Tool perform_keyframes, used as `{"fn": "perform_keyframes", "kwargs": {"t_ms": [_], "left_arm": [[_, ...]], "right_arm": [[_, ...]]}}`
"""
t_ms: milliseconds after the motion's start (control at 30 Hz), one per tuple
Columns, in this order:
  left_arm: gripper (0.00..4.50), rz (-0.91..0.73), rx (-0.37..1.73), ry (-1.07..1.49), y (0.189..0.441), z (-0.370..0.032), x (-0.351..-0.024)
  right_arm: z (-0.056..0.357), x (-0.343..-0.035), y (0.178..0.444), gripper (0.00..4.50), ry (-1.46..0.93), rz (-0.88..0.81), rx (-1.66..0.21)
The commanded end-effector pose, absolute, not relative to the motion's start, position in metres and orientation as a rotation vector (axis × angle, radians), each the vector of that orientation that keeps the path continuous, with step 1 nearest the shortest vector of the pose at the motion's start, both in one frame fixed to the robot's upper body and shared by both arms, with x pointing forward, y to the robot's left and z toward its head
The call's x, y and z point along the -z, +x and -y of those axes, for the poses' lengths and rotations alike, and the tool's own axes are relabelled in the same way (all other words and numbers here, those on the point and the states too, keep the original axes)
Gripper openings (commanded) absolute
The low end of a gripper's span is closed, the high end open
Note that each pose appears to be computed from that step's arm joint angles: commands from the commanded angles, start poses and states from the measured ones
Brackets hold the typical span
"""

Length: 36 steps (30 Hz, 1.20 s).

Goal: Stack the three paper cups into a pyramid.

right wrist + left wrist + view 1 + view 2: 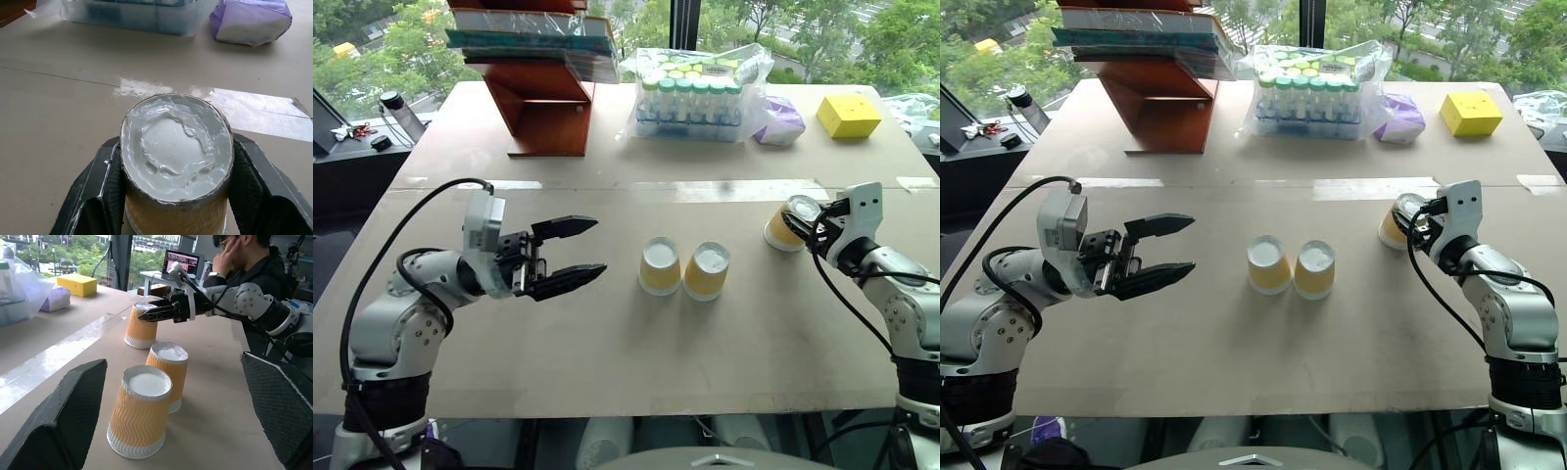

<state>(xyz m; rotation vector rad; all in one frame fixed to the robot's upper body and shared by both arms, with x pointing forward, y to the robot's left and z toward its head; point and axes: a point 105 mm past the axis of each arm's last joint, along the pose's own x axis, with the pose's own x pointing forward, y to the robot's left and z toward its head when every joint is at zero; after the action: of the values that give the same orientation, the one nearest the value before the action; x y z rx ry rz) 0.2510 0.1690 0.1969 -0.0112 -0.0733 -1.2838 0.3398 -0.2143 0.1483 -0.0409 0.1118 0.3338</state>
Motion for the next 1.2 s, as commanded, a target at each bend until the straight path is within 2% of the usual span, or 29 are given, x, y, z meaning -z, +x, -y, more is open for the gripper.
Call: {"fn": "perform_keyframes", "kwargs": {"t_ms": [33,100,267,467,700,833,1100,1200], "left_arm": [[4.50,0.115,1.306,0.002,0.246,-0.162,-0.207],[4.50,0.111,1.291,-0.005,0.247,-0.163,-0.205],[4.50,0.087,1.264,-0.012,0.251,-0.170,-0.198],[4.50,0.075,1.263,-0.010,0.254,-0.172,-0.196],[4.50,0.068,1.263,-0.008,0.254,-0.171,-0.196],[4.50,0.067,1.260,-0.006,0.251,-0.169,-0.196],[4.50,0.062,1.256,-0.007,0.248,-0.167,-0.198],[4.50,0.060,1.257,-0.009,0.248,-0.166,-0.198]], "right_arm": [[0.212,-0.185,0.333,2.02,-0.115,0.039,-0.374],[0.195,-0.201,0.325,2.02,-0.121,0.094,-0.466],[0.118,-0.244,0.288,2.02,-0.113,0.203,-0.835],[0.066,-0.253,0.255,2.02,-0.181,0.153,-1.120],[0.060,-0.236,0.249,2.02,-0.226,0.023,-1.187],[0.062,-0.222,0.256,2.02,-0.266,-0.028,-1.163],[0.061,-0.213,0.270,2.02,-0.288,-0.057,-1.134],[0.061,-0.213,0.270,3.50,-0.298,-0.066,-1.143]]}}
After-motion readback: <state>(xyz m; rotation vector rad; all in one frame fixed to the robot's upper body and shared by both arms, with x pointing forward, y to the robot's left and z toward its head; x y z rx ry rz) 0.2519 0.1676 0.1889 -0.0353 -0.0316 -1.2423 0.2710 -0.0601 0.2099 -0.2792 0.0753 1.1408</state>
